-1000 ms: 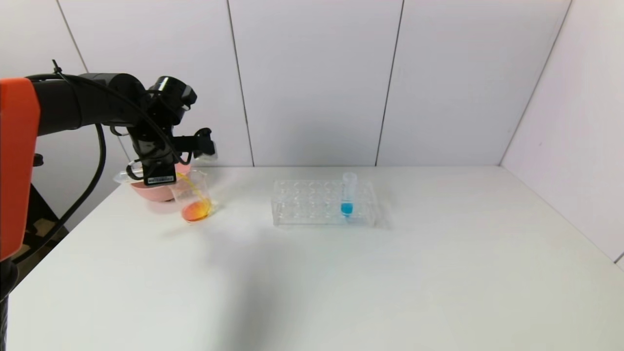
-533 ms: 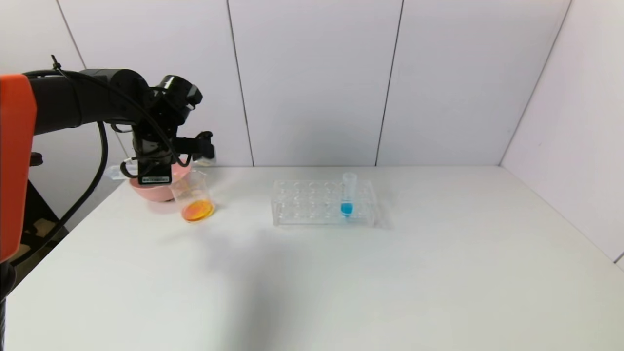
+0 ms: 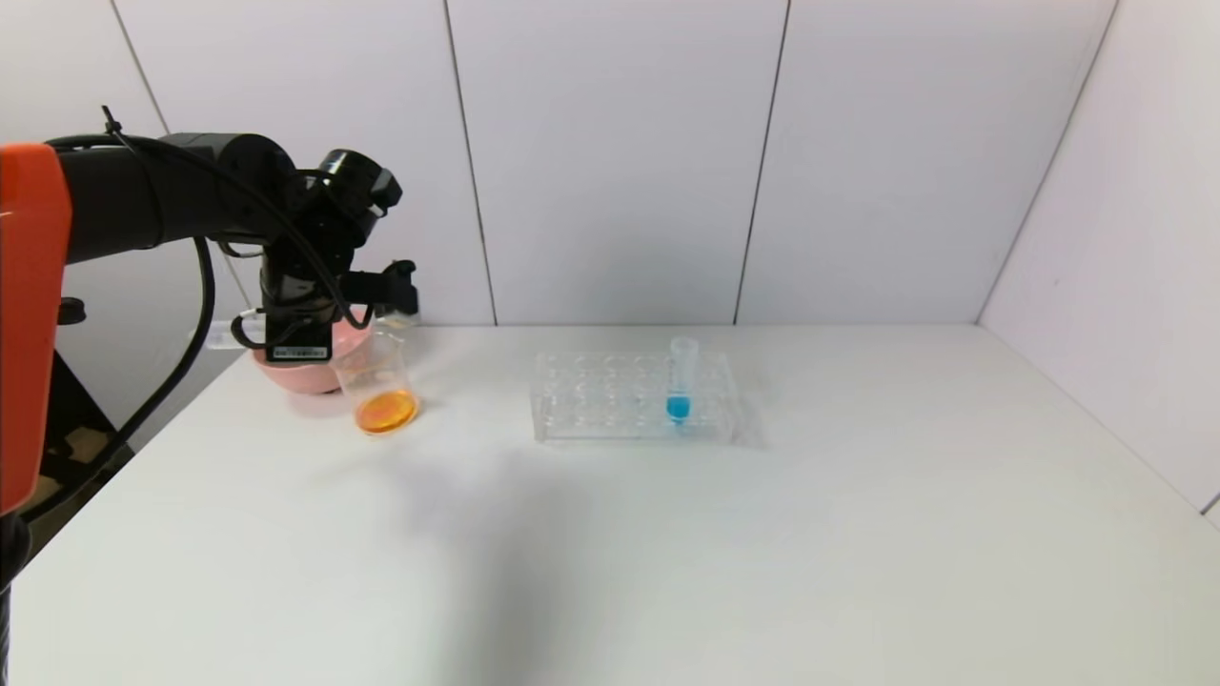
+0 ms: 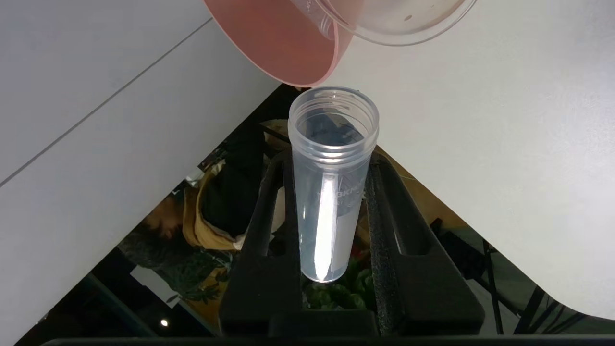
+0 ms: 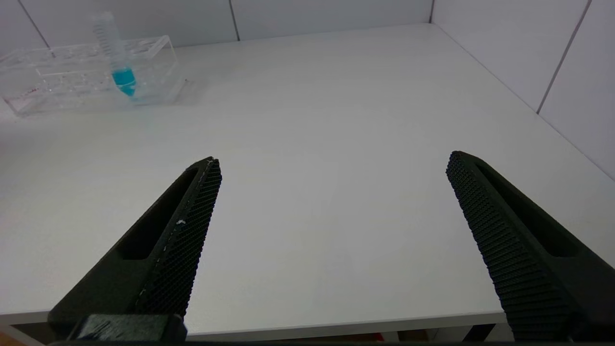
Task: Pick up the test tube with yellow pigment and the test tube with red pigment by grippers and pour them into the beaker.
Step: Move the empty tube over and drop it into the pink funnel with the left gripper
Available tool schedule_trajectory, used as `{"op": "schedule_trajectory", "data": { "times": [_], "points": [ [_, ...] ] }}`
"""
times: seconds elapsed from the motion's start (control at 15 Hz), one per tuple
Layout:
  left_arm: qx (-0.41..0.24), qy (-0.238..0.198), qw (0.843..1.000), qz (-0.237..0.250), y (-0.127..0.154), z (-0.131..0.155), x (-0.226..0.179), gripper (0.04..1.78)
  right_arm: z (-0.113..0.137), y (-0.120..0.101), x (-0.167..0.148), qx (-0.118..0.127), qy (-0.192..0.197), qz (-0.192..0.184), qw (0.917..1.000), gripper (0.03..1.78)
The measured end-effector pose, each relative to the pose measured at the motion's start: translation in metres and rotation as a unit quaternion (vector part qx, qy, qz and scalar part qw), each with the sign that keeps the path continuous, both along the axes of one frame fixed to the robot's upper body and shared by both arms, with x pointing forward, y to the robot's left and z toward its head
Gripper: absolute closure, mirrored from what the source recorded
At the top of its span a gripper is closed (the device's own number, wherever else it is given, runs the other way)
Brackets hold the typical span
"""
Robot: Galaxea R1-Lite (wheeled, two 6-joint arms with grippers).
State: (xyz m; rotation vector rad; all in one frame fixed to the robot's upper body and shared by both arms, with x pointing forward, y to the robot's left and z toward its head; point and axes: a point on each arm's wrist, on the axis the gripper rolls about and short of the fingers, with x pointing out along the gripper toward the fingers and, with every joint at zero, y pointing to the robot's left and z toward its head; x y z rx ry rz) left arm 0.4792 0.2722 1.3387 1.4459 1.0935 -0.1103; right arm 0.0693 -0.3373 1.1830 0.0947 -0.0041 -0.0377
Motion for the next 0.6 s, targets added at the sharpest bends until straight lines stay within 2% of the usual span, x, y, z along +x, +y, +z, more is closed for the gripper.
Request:
{"op": "schedule_trajectory", "data": {
  "times": [0.2,0.33,0.47,0.6],
  "points": [
    [-0.047,-0.022,0.999,0.000,0.005,0.007,-0.002,1.40,0.000,0.000,0.000,0.000,0.000,0.000,1.0000,0.10],
    [-0.123,-0.045,0.991,0.006,0.013,0.015,-0.006,1.40,0.000,0.000,0.000,0.000,0.000,0.000,1.0000,0.10],
    [-0.226,-0.077,0.971,0.027,0.019,0.025,-0.012,1.40,0.000,0.000,0.000,0.000,0.000,0.000,1.0000,0.10],
    [-0.327,-0.107,0.937,0.066,0.025,0.035,-0.020,1.40,0.000,0.000,0.000,0.000,0.000,0.000,1.0000,0.10]
  ]
}}
